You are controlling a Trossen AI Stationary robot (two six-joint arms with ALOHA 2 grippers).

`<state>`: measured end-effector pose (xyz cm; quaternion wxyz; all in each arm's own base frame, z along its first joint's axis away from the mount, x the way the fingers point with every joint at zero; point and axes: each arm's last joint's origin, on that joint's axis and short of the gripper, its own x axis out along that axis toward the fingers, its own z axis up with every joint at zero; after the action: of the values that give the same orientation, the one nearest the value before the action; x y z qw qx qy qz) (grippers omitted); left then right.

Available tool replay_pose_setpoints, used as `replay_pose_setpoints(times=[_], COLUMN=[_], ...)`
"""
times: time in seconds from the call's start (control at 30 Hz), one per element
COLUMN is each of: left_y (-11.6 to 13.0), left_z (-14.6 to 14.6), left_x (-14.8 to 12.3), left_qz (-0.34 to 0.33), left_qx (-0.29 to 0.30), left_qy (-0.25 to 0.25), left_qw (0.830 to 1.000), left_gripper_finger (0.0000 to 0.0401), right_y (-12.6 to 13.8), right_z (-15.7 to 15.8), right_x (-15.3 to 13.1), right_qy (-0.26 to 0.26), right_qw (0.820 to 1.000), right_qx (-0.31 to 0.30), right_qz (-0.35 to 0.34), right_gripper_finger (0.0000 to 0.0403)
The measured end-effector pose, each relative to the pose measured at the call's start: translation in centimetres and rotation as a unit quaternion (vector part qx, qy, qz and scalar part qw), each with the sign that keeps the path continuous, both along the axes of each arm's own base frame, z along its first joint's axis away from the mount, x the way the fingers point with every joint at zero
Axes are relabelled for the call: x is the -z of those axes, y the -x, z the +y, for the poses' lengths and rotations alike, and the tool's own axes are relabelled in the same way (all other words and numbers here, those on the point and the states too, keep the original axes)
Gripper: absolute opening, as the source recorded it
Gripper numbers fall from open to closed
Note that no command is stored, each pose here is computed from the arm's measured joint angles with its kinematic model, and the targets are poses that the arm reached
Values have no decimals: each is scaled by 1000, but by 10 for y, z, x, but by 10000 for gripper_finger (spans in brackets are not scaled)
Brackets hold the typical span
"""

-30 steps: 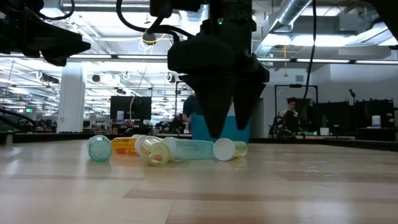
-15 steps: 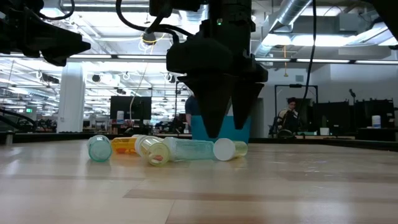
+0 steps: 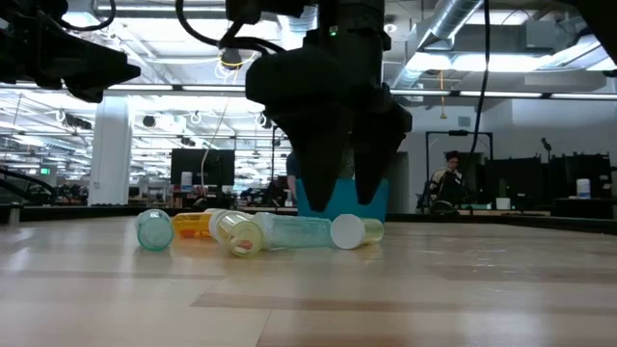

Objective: Pick and place pill bottles into a basket
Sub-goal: Put the right yellow pill bottle into the bin

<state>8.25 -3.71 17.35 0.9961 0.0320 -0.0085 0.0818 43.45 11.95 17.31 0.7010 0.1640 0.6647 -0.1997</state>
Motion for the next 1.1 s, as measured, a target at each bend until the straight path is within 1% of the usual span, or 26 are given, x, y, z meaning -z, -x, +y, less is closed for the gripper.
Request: replay_pose_setpoints(times=[0.23,0.4,1.1], left_y=[0,0,0], left_z=[0,0,0], left_x=[0,0,0], left_qz=[0,0,0], left_qx=[0,0,0], left_qy=[0,0,0], left_qw=[1000,1000,1000], left_gripper_finger=[175,175,175], right_y=[6,6,3], right_z=[1,3,2], right_x=[0,0,0], right_qy=[-3,-13,-6], right_qw=[1000,999,1000], right_qx=[-1,-8,-11], right_qz=[30,32,16], right_gripper_finger=[400,400,400])
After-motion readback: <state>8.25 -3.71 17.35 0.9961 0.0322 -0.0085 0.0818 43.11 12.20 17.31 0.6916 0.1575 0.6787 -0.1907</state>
